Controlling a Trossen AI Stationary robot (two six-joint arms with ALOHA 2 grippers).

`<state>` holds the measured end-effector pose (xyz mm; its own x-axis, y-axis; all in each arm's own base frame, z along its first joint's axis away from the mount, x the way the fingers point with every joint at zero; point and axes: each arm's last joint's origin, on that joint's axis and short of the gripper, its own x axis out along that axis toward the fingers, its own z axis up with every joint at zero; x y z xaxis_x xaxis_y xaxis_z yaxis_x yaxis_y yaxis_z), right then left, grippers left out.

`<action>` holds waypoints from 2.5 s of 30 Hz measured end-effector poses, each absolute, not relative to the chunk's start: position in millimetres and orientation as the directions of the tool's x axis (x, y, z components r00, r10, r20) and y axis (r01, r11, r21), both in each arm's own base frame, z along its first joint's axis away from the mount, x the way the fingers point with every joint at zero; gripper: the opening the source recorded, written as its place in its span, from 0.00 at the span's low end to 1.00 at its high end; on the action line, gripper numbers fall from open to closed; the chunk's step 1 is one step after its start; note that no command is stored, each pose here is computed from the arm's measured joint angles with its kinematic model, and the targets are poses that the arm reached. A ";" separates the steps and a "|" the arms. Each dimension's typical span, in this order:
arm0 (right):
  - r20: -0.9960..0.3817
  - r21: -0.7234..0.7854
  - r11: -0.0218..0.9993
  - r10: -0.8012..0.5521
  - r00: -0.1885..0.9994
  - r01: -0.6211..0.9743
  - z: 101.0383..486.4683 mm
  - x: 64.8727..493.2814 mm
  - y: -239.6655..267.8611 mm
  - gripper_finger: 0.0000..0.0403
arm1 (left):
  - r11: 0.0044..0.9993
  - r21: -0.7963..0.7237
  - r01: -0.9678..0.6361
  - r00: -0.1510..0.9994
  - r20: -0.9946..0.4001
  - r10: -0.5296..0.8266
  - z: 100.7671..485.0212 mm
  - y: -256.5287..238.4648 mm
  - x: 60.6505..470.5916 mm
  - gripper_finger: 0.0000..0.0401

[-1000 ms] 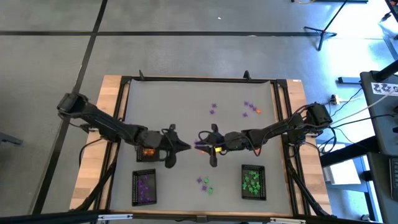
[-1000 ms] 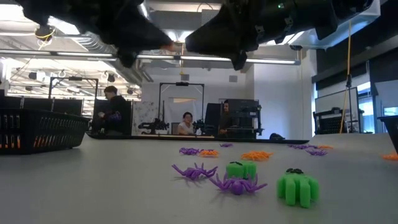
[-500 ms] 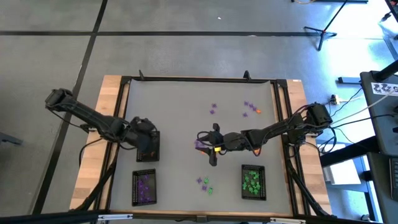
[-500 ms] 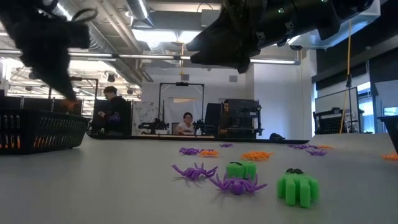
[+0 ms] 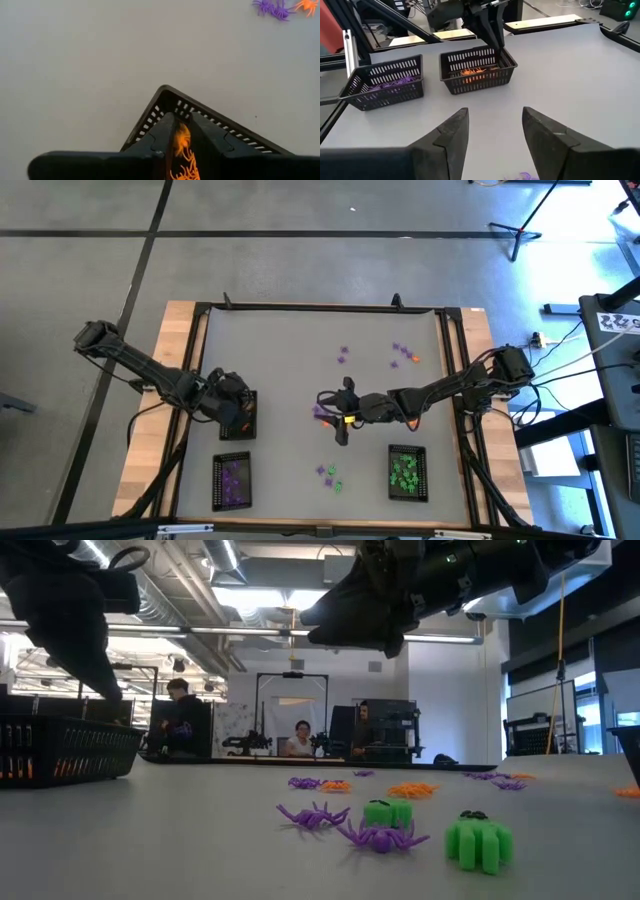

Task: Sort Halloween decoration
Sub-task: Put the orange spider toy into the top black basket

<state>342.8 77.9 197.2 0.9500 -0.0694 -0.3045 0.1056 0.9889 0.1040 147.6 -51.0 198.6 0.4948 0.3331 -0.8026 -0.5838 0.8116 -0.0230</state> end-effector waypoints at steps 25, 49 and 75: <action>-0.984 0.061 0.760 -0.063 0.166 0.647 214.1 202.8 48.2 0.45 | 0.957 -0.215 -0.197 0.920 -0.379 0.104 244.7 -74.2 192.5 0.14; -0.998 0.057 0.713 0.045 0.036 0.699 132.5 161.0 46.5 0.38 | 0.982 -0.094 0.161 0.977 -0.129 -0.172 258.1 -92.3 220.3 0.14; -0.840 0.180 0.849 -0.131 0.526 0.498 208.7 230.7 56.9 0.01 | 0.984 -0.114 0.139 0.979 -0.134 -0.154 255.5 -90.1 223.9 0.14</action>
<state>230.7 56.9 208.7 0.5259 -0.1306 -0.8405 0.4978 0.8485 0.1796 223.9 -90.1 255.5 0.9789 -0.1543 -0.1341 0.1395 0.9837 -0.1137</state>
